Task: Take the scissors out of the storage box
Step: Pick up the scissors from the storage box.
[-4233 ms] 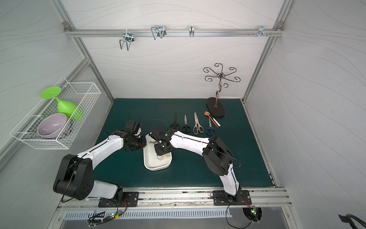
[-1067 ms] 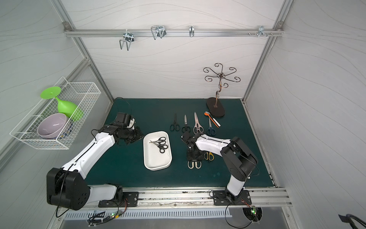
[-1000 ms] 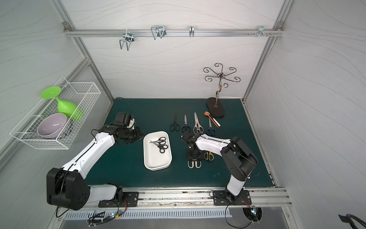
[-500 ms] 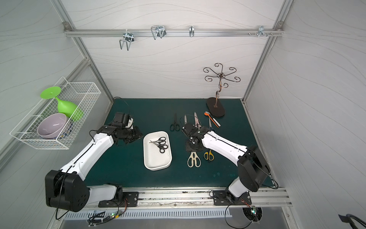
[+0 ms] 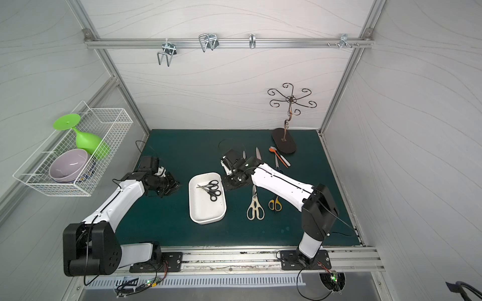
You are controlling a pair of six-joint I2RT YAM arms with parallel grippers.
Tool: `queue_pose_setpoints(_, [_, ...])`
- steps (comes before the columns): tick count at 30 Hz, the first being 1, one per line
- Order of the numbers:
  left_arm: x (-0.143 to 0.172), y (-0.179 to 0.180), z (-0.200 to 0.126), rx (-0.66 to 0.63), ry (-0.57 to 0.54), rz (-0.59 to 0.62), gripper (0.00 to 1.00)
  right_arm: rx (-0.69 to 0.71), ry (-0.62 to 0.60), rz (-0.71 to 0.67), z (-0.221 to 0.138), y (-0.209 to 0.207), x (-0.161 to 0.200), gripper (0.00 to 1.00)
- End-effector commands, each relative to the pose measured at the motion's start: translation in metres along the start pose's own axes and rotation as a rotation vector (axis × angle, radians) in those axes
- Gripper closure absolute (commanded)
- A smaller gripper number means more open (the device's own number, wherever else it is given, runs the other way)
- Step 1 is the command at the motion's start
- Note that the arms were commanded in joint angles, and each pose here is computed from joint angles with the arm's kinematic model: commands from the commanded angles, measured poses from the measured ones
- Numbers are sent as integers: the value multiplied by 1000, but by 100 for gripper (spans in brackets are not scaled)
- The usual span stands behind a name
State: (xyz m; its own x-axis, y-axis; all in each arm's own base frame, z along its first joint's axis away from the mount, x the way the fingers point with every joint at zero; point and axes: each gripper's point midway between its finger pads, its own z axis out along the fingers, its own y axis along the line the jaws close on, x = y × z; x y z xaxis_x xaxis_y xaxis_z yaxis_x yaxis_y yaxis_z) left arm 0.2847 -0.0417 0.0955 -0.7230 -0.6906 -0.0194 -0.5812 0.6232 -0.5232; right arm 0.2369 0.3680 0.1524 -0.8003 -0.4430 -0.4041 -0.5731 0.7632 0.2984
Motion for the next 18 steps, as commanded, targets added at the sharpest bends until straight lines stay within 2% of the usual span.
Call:
queue_pose_setpoints(1, [5, -2, 5, 94, 59, -100, 71, -61, 17, -83, 20, 28, 1, 68])
queue_pose_setpoints(5, [12, 2, 12, 102, 105, -128, 71, -49, 68, -116, 51, 39, 5, 71])
queue_pose_setpoints(18, [12, 4, -3, 61, 75, -74, 71, 83, 206, -190, 114, 35, 25, 72])
